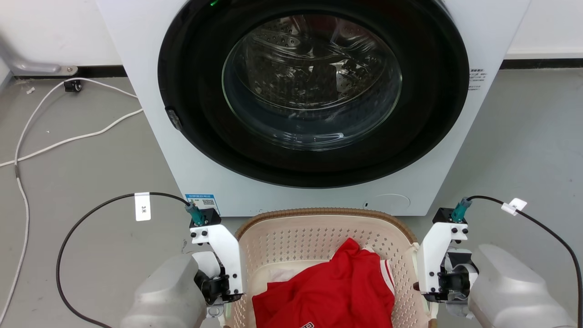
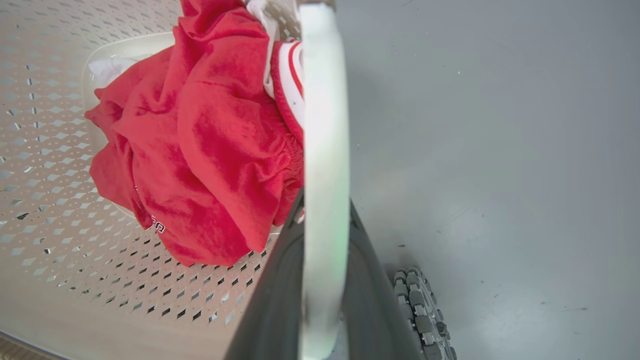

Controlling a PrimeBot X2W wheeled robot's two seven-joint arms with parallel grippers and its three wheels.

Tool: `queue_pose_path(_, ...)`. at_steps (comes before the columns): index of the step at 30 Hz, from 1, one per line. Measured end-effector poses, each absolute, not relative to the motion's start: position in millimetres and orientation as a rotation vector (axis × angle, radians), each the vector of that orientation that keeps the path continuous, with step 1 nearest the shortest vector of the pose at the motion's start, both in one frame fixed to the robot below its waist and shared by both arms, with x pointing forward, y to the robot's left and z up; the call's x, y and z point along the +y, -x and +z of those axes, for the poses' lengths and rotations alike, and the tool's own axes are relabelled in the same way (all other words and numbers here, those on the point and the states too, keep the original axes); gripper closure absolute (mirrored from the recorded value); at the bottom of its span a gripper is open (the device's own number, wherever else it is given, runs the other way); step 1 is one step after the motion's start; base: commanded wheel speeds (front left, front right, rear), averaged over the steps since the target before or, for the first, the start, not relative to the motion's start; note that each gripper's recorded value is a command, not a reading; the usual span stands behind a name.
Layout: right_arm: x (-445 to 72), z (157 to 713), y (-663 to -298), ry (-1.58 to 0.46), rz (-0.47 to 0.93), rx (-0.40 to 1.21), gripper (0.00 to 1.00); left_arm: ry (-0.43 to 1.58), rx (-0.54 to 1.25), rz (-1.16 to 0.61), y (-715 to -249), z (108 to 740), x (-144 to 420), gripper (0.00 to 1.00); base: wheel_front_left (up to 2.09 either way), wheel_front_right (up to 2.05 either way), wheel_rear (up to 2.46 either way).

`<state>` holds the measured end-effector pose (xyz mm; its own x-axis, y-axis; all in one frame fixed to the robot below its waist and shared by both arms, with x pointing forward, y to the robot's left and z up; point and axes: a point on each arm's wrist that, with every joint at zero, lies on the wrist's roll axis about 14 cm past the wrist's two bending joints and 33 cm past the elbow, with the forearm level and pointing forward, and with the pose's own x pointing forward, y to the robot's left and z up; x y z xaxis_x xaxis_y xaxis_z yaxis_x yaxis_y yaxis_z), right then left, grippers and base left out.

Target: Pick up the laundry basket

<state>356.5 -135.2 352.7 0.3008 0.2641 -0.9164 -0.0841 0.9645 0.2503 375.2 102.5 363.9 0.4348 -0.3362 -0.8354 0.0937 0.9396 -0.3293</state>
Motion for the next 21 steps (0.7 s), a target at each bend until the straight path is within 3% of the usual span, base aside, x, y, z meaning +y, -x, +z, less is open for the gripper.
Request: queue_pose_path(21,-136.6,352.8,-355.6,-0.167,0.229,1.244,1.0,0.25,1.092,-0.274,-374.7,363.8,100.9,1.0,0.0,0.0,0.0)
